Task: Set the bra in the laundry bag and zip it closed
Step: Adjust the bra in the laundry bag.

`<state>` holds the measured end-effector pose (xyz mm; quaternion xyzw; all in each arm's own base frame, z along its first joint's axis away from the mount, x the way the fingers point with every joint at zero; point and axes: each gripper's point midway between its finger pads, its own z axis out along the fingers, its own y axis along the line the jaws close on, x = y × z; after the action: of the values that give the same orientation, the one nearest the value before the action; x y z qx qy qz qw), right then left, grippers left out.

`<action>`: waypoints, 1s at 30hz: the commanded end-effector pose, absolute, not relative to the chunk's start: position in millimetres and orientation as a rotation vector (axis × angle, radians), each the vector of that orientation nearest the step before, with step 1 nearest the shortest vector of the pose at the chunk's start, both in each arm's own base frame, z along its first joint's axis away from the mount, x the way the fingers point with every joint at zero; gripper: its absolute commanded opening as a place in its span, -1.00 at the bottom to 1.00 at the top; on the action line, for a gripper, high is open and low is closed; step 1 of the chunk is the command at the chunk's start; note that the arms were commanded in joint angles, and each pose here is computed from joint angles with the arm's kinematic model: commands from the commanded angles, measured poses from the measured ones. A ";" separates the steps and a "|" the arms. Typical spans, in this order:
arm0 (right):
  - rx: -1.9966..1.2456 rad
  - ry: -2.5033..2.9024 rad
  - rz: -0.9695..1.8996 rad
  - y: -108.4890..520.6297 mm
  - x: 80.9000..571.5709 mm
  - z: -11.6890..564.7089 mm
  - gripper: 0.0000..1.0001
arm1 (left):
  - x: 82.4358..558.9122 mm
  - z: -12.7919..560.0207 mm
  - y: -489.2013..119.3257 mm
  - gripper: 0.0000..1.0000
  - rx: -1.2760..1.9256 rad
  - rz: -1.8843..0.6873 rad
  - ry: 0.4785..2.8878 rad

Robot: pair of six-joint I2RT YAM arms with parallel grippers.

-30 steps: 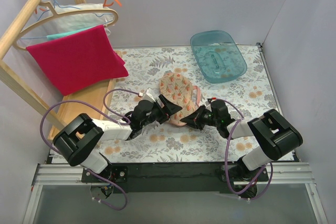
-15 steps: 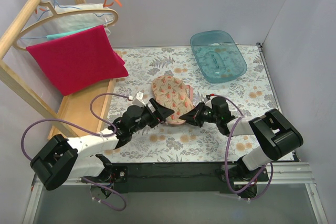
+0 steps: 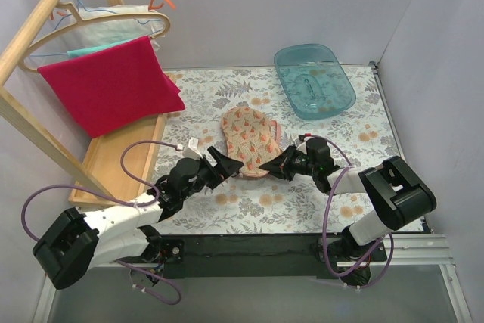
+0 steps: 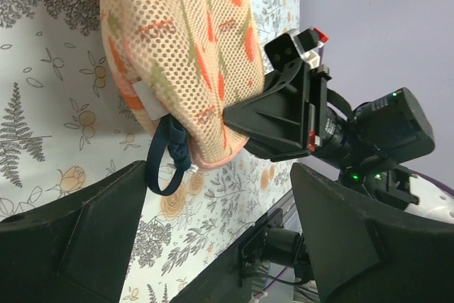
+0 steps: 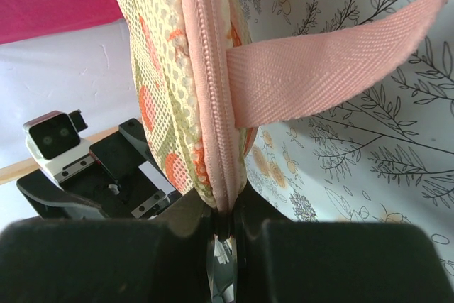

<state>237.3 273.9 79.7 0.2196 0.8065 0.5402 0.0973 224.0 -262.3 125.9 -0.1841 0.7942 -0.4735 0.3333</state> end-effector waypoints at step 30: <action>0.579 2.351 1.627 275.6 240.5 89.4 -0.70 | 250.5 162.3 -295.9 0.59 -0.465 -1.410 1.924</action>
<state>236.8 272.6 78.0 0.2171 0.8086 0.5384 0.0962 242.6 -284.4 133.8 -0.1884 0.7696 -0.5084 0.3373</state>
